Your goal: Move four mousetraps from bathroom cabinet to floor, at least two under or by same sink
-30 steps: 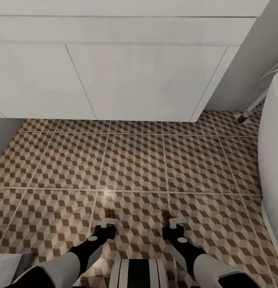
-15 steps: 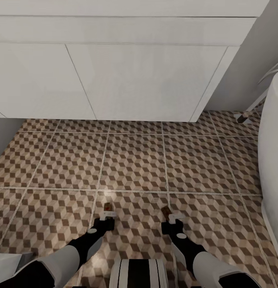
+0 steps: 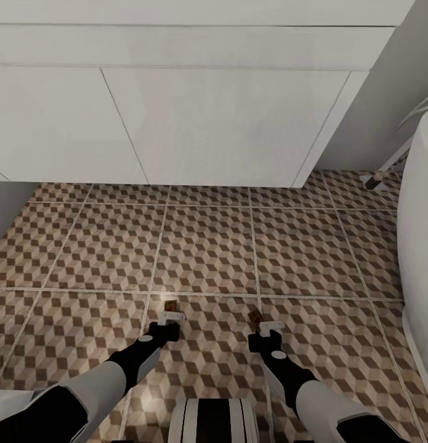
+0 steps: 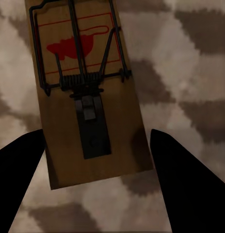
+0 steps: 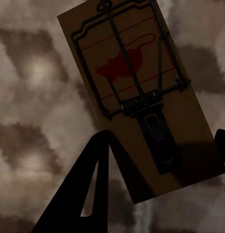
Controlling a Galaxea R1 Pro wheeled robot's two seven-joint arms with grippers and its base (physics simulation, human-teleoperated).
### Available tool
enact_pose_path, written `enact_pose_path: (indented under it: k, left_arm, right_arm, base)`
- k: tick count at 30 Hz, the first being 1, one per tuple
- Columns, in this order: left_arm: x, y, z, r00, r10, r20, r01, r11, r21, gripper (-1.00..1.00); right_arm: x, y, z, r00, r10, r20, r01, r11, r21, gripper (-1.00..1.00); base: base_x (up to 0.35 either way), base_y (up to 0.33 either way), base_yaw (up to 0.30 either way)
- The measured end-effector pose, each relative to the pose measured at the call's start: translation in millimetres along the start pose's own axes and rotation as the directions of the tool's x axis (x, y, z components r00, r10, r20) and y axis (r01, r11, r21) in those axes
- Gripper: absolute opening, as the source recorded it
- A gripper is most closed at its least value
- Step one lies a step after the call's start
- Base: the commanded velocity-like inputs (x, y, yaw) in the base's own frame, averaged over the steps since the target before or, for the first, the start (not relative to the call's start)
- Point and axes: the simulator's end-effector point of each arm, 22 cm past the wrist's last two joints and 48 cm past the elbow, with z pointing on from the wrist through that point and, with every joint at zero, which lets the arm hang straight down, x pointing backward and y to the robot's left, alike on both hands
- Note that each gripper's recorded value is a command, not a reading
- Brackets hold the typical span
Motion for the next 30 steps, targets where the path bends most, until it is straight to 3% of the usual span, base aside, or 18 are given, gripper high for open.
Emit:
enact_pose_path:
  k: [10,30]
  left_arm:
    - [-3,-18,-0.8,1.0,0.016,0.009,-0.017,0.997,0.082,-1.0]
    - [-6,-20,-0.8,1.0,0.014,0.016,-0.016,0.997,0.081,-1.0]
  right_arm:
    - [0,1,0.0,1.0,-0.002,-0.001,0.002,1.0,0.0,-1.0]
    - [1,2,0.1,1.0,-0.003,-0.004,0.003,1.0,-0.008,-1.0]
  base:
    - [0.0,0.0,0.0]
    - [0.0,0.0,0.0]
